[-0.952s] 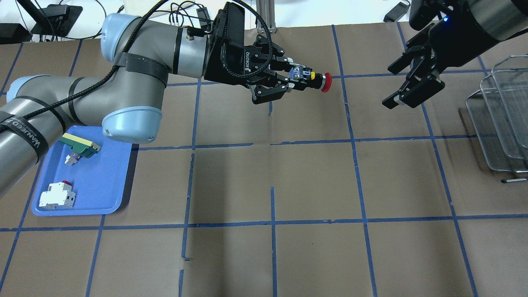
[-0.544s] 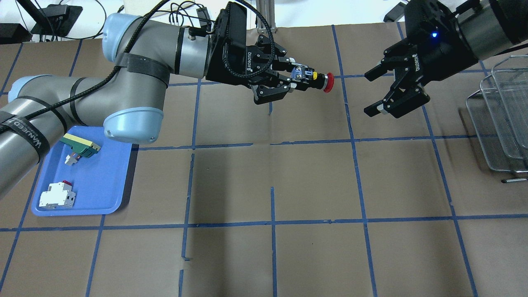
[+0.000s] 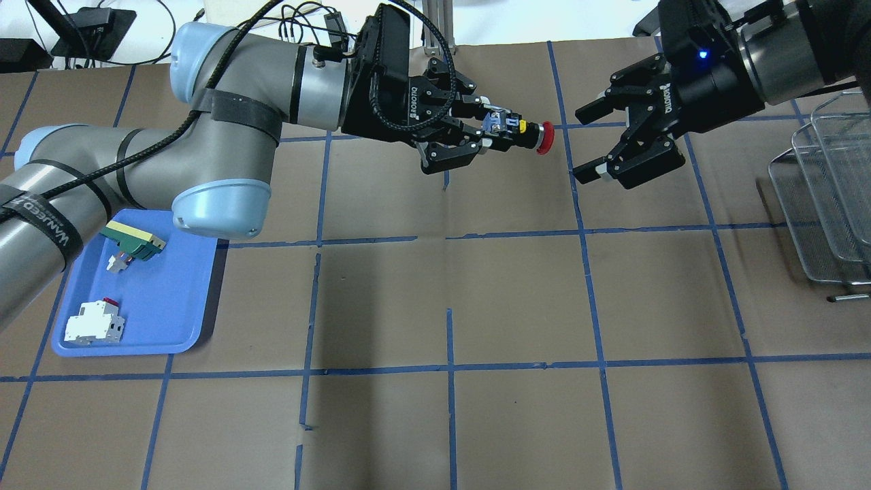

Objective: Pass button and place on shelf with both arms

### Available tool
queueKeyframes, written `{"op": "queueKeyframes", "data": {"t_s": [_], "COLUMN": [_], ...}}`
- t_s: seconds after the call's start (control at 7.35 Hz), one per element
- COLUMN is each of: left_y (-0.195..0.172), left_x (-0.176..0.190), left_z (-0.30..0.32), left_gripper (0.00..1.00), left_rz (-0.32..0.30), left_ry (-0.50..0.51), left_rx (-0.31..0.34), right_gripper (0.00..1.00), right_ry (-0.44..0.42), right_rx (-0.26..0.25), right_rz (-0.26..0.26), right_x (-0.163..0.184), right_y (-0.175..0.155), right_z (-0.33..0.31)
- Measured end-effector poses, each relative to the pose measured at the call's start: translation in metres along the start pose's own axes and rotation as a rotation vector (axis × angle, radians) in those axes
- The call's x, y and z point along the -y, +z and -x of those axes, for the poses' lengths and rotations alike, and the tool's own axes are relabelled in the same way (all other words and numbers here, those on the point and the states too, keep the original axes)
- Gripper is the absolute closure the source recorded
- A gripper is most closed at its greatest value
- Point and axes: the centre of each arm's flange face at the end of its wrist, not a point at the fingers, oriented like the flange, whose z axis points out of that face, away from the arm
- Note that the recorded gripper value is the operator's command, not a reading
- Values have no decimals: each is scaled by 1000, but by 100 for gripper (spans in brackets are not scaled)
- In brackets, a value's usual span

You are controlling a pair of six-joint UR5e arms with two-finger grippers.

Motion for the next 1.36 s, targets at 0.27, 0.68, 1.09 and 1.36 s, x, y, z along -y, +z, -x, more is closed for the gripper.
{"op": "queueKeyframes", "data": {"t_s": [0.27, 0.68, 1.09, 1.36], "left_y": [1, 3, 15, 15], "left_x": [0, 13, 32, 35], "left_z": [0, -9, -27, -29], "left_gripper": [100, 100, 100, 100], "left_rz": [0, -3, -4, -5], "left_ry": [3, -17, -37, -41], "left_rx": [0, -5, -30, -30], "right_gripper": [0, 0, 1, 1], "right_ry": [-13, -46, -55, -51], "right_rx": [10, 10, 11, 7], "right_rz": [-28, -33, -29, -16], "right_x": [8, 19, 23, 24], "right_y": [7, 17, 20, 18], "right_z": [2, 3, 5, 6]}}
